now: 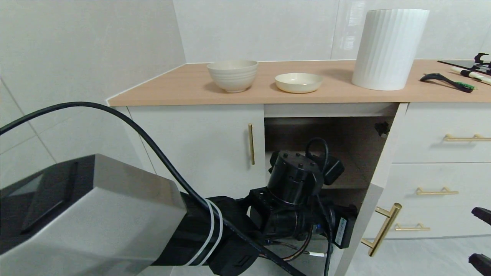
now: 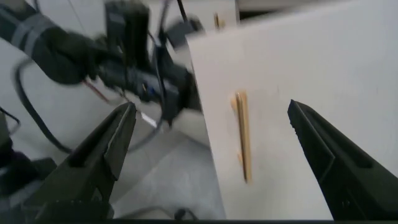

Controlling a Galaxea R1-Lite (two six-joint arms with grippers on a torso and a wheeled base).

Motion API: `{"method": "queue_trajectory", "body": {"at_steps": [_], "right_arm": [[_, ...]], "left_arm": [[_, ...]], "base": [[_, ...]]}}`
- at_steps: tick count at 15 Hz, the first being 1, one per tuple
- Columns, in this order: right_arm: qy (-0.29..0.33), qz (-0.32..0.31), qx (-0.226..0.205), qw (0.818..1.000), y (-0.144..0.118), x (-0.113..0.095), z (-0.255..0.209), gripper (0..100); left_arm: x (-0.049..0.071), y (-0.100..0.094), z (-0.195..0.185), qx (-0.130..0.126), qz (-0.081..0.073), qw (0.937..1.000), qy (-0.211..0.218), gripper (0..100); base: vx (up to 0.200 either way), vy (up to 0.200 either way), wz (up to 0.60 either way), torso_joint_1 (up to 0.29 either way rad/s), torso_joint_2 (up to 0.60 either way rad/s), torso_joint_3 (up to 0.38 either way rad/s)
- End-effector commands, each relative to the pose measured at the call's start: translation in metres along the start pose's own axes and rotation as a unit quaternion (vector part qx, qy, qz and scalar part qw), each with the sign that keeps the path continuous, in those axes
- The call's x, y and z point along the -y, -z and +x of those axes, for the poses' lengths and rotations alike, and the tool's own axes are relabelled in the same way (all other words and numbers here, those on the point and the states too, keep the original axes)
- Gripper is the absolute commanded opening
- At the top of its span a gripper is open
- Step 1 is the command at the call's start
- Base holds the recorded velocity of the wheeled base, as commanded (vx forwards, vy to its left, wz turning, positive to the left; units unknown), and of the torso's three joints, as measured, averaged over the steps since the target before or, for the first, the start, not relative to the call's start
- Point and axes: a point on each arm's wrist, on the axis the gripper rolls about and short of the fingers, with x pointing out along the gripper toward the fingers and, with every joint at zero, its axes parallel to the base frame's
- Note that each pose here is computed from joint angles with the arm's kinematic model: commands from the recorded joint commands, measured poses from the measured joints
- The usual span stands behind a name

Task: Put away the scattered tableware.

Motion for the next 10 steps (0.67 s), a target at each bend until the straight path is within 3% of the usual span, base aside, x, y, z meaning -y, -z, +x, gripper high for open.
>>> {"method": "queue_trajectory", "body": {"at_steps": [1, 4, 6, 7, 9, 10], "right_arm": [[-0.004, -0.003, 0.016, 1.0, -0.009, -0.001, 0.002, 100], [-0.005, -0.003, 0.021, 1.0, -0.019, -0.003, 0.003, 100], [-0.015, -0.007, 0.041, 0.999, -0.034, -0.005, 0.005, 100], [-0.029, -0.01, 0.053, 0.998, -0.048, -0.007, 0.011, 100], [-0.035, -0.014, 0.072, 0.997, -0.068, -0.009, 0.02, 100], [-0.036, -0.016, 0.08, 0.996, -0.075, -0.009, 0.022, 100]], "left_arm": [[0.009, 0.002, 0.005, -0.005, 0.004, 0.9999, 0.012, 0], [0.03, 0.011, 0.021, -0.015, 0.015, 0.999, 0.039, 0], [0.042, 0.008, 0.033, -0.006, 0.023, 0.9981, 0.057, 0], [0.05, 0.007, 0.036, -0.008, 0.027, 0.9963, 0.081, 0], [0.051, 0.01, 0.045, -0.029, 0.028, 0.9865, 0.159, 0], [0.052, 0.009, 0.047, -0.033, 0.028, 0.9839, 0.174, 0]], "base": [[0.0, 0.0, 0.0, 0.0, 0.0, 0.0], [0.0, 0.0, 0.0, 0.0, 0.0, 0.0], [0.0, 0.0, 0.0, 0.0, 0.0, 0.0], [0.0, 0.0, 0.0, 0.0, 0.0, 0.0], [0.0, 0.0, 0.0, 0.0, 0.0, 0.0], [0.0, 0.0, 0.0, 0.0, 0.0, 0.0]]}}
